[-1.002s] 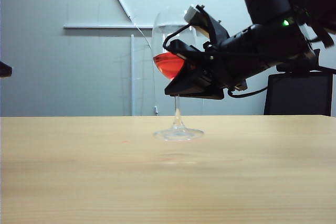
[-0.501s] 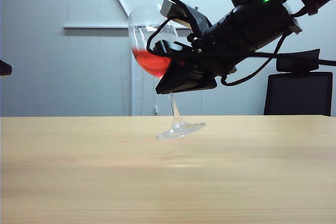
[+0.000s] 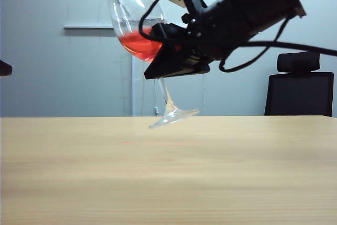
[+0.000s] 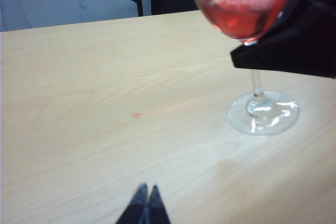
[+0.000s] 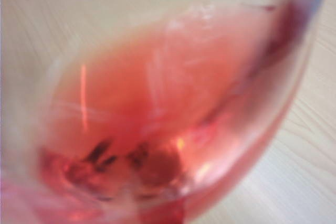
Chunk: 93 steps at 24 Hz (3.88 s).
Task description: Gently pick up the goblet, rotate it counterclockwise for two full turns (viewing from above), and then place it back on the table.
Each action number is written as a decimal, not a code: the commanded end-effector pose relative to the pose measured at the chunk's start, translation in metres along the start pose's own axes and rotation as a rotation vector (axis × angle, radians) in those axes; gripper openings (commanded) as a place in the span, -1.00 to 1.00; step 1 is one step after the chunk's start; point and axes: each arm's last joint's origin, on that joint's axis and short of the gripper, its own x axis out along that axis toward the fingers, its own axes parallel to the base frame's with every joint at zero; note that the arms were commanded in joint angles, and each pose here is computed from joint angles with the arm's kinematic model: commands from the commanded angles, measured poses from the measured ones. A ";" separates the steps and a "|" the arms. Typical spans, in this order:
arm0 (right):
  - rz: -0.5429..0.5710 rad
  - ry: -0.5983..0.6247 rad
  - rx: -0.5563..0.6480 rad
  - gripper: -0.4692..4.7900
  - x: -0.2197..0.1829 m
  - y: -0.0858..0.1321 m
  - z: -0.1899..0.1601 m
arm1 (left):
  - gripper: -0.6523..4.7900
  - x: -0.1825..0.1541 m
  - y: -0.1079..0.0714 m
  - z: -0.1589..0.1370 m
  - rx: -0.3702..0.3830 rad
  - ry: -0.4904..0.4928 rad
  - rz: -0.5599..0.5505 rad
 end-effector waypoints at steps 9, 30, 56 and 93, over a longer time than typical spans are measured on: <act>0.015 -0.331 -0.004 -0.84 -0.027 0.025 -0.004 | -0.78 0.000 0.000 0.002 0.001 -0.008 -0.002; -0.287 -0.511 0.453 -0.84 -0.054 0.022 -0.049 | -0.78 0.000 0.000 0.002 0.001 -0.008 -0.002; -0.132 -0.067 0.352 -0.84 -0.011 -0.014 0.003 | -0.78 -0.002 0.000 0.004 0.002 -0.040 -0.002; -0.118 -0.610 0.165 -0.84 -0.069 0.041 -0.023 | -0.78 -0.003 0.000 0.005 0.002 -0.049 -0.002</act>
